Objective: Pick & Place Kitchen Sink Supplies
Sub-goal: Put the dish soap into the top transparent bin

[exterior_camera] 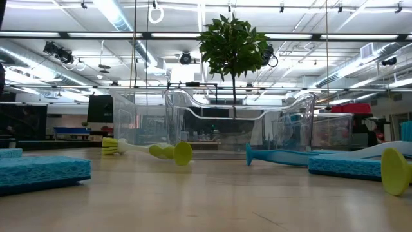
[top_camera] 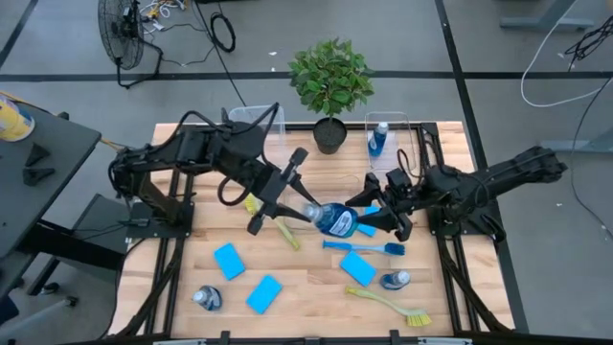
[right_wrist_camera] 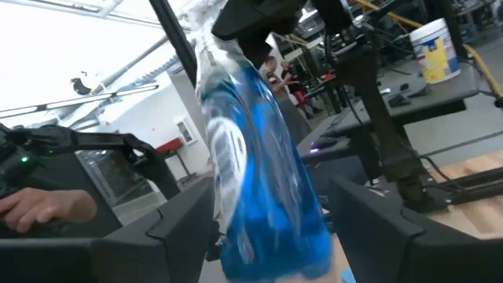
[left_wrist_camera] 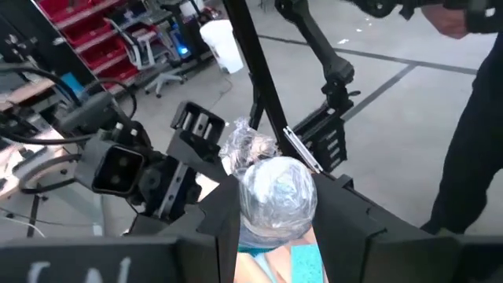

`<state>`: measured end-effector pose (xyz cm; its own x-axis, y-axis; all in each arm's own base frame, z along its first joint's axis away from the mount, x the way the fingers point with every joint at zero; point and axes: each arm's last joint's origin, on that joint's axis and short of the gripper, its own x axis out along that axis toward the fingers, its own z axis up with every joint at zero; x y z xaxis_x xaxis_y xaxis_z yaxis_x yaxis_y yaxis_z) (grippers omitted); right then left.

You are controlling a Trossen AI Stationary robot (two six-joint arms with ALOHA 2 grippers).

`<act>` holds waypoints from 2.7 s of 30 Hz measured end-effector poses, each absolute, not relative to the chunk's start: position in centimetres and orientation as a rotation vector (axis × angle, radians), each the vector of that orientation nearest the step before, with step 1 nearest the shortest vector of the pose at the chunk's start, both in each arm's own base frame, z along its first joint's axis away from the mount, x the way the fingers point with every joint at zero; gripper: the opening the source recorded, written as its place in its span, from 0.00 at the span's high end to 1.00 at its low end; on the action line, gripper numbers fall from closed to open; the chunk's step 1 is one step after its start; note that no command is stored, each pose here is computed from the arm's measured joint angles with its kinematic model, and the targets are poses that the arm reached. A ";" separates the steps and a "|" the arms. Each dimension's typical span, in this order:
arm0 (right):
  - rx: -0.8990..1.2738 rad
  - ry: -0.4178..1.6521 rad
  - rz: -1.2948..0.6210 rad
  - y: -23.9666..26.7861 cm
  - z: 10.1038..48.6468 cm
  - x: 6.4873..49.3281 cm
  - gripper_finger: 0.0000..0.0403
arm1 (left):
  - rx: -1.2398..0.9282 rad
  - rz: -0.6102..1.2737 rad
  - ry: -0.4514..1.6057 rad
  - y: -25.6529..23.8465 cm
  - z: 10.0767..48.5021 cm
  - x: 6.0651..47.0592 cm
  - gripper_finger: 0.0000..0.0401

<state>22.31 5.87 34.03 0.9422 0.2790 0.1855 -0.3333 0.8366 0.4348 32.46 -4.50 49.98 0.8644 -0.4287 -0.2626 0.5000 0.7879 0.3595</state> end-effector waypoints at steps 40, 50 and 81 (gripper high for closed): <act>0.415 -0.042 0.605 7.2 31.6 25.4 0.38 | 0.127 -0.758 0.232 -2.2 45.6 38.5 0.67; 0.466 0.012 0.619 7.2 31.3 25.4 0.38 | 0.073 -0.803 0.235 -1.6 44.2 40.3 0.67; 0.491 0.071 0.638 7.3 30.9 25.4 0.66 | -0.016 -0.747 0.237 -1.1 44.5 40.6 0.49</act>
<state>25.42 7.31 30.87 0.8051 0.5870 0.0847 -0.5540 0.6934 0.4608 40.65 -1.06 44.52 0.7083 -0.6747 -0.2078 0.6710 0.7348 -0.0986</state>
